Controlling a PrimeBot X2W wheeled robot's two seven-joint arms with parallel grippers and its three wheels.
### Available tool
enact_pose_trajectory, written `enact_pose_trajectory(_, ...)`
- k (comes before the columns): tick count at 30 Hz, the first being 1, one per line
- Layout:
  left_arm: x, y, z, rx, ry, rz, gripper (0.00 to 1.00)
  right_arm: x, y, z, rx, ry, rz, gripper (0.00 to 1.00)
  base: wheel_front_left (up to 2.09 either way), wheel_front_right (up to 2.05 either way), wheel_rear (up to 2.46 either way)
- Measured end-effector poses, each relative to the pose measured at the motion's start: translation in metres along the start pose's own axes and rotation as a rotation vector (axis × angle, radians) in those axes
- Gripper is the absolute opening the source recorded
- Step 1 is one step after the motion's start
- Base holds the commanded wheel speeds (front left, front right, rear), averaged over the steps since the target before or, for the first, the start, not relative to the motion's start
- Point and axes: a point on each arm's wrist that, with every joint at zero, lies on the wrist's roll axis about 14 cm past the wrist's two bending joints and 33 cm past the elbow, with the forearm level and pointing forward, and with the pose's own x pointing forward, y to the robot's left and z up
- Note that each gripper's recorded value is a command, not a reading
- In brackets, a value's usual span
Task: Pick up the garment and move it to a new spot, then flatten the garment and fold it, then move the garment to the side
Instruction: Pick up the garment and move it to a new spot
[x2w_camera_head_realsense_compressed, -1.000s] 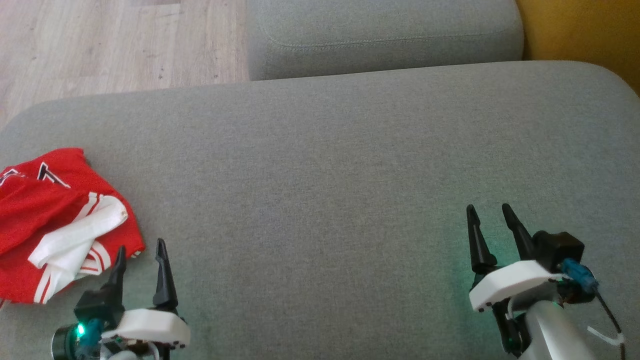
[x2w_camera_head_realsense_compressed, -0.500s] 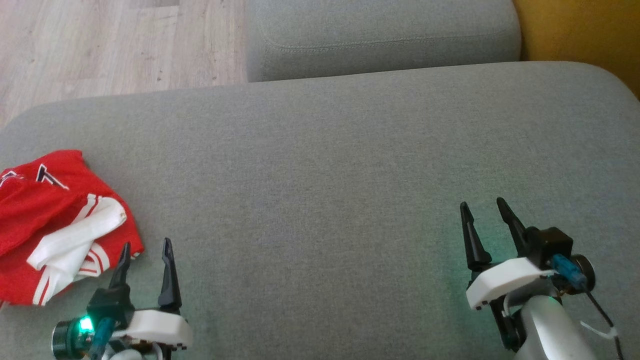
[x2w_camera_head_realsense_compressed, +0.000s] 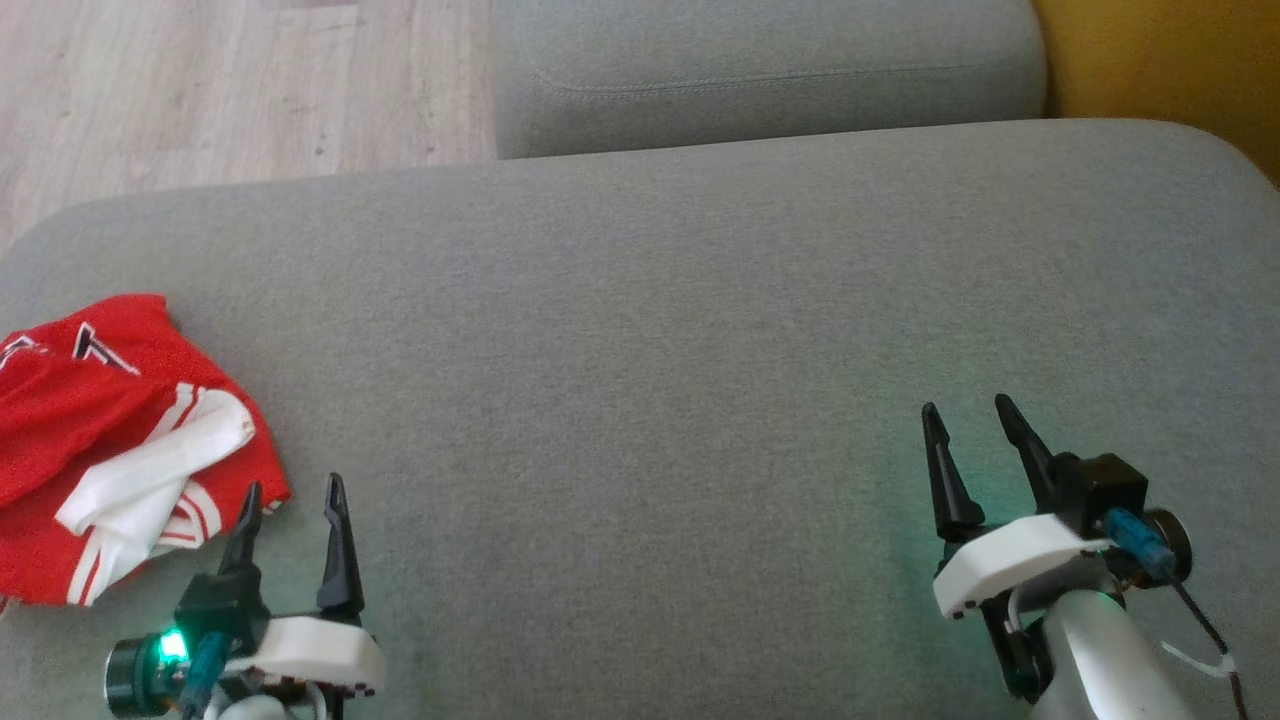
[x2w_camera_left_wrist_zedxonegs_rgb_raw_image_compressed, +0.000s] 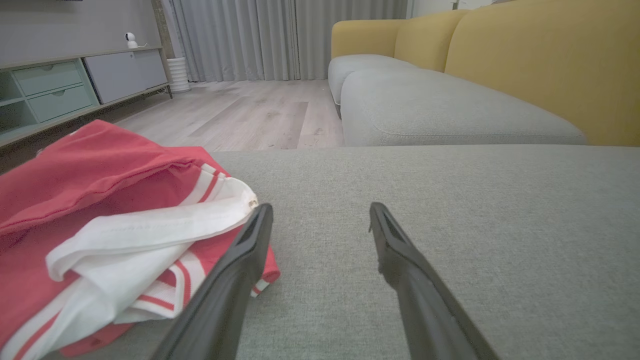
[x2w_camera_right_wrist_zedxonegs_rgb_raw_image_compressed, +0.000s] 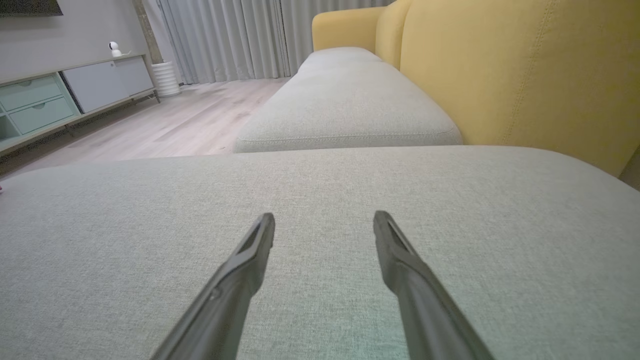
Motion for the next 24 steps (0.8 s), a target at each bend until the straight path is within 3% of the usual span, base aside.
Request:
enact_pose_trajectory(11, -0.020, 0.039, -0.006, -0.015, 0.013, 0.120, 1.00, 0.024, 0.040, -0.007, -0.010, 0.024, 0.121, 1.00, 0.00, 0.00, 0.00)
enact_pose_trajectory(24, -0.094, 0.120, -0.018, -0.051, 0.026, 0.411, 1.00, 0.053, 0.154, -0.011, -0.016, 0.047, 0.436, 1.00, 0.00, 0.00, 0.00)
